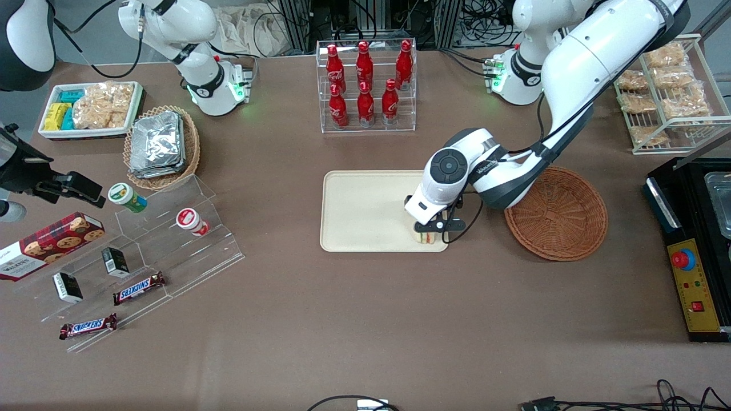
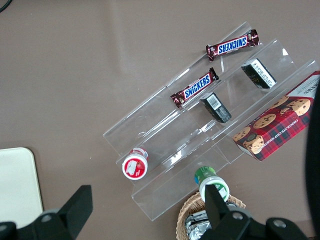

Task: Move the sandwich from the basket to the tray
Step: 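Open the left gripper to release the sandwich on the tray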

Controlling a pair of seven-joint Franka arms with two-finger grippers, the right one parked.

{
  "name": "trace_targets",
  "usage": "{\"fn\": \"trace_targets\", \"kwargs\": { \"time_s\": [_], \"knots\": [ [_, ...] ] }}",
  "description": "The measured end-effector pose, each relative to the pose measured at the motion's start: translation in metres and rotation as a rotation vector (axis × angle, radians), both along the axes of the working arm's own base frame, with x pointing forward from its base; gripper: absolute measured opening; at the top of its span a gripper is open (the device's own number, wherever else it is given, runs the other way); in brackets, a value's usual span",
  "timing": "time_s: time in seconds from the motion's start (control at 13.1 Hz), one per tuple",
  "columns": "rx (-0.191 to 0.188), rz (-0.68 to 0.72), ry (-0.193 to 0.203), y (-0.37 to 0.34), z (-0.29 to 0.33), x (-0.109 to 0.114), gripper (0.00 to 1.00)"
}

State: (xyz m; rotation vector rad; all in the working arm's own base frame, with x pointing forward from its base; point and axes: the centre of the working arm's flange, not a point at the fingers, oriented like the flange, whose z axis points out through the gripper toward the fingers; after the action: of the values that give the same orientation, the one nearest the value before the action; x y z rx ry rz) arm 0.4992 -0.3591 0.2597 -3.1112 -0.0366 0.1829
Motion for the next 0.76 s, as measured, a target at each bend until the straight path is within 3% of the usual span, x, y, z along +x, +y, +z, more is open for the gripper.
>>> {"fn": "trace_targets", "kwargs": {
  "time_s": [0.15,0.53,0.76],
  "knots": [
    [0.011,0.001,-0.020,-0.007,0.025,0.005,1.00],
    [0.128,0.035,-0.052,-0.001,0.157,0.037,1.00],
    [0.135,0.006,-0.080,0.038,0.230,0.068,1.00]
  ]
}}
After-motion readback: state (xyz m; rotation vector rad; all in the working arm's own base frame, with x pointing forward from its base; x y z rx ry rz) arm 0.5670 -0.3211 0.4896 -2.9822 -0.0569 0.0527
